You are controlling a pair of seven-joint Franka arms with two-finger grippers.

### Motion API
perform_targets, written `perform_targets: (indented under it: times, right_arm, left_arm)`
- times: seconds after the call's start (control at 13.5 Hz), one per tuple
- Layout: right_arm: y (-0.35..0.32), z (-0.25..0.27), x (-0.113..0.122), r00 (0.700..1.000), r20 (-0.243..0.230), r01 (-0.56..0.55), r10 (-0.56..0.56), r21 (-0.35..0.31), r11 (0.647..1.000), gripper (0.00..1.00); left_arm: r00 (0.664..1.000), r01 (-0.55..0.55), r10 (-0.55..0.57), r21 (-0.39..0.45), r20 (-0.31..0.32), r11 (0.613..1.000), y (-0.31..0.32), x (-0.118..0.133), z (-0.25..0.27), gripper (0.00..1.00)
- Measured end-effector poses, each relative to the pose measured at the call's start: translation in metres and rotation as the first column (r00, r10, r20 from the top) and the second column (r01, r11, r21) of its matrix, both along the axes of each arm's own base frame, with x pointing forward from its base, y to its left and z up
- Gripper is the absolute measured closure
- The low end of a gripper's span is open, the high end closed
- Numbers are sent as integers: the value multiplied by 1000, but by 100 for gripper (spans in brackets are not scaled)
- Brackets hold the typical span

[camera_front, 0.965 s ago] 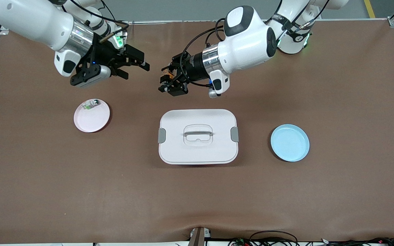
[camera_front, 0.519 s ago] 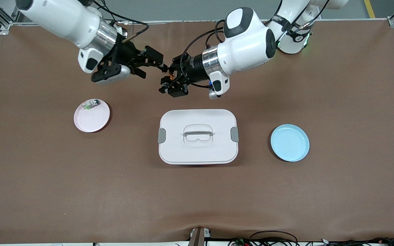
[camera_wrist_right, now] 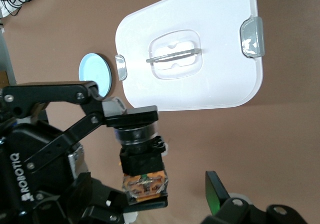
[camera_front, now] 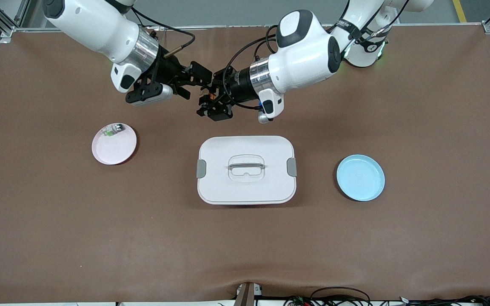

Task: Transfer orange switch to right arm and place
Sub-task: 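Close the right gripper on the switch's orange base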

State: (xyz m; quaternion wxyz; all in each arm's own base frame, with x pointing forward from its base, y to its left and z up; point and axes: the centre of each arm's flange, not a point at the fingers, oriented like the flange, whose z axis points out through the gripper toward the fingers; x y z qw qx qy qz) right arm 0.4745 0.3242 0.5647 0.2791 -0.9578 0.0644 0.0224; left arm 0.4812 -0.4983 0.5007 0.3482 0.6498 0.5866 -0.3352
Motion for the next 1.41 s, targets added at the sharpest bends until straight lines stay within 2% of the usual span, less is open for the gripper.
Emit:
perform_targets:
  times: [0.52, 0.59, 0.67, 0.82, 0.96, 1.41]
  right_arm:
    - [4, -16, -3, 998, -20, 53, -53, -5, 999, 2]
    - [7, -15, -5, 998, -22, 61, -61, -3, 998, 5]
    - [10, -15, -6, 998, -21, 62, -62, -1, 998, 15]
    - [12, -15, -7, 998, -19, 61, -61, -1, 998, 41]
    - [13, -14, -8, 998, -13, 59, -59, -1, 998, 58]
    - [13, -14, -8, 998, -14, 59, -59, -2, 998, 58]
  left_arm:
    - [1000, 0, 0, 0, 1, 1000, -1, -1, 0, 28]
    - [1000, 0, 0, 0, 1, 1000, -1, -1, 0, 28]
    - [1000, 0, 0, 0, 1, 1000, -1, -1, 0, 28]
    - [1000, 0, 0, 0, 1, 1000, -1, -1, 0, 28]
    - [1000, 3, -3, 1, -1, 1000, -2, -2, -2, 28]
    - [1000, 3, -3, 1, -2, 1000, -3, -2, -3, 28]
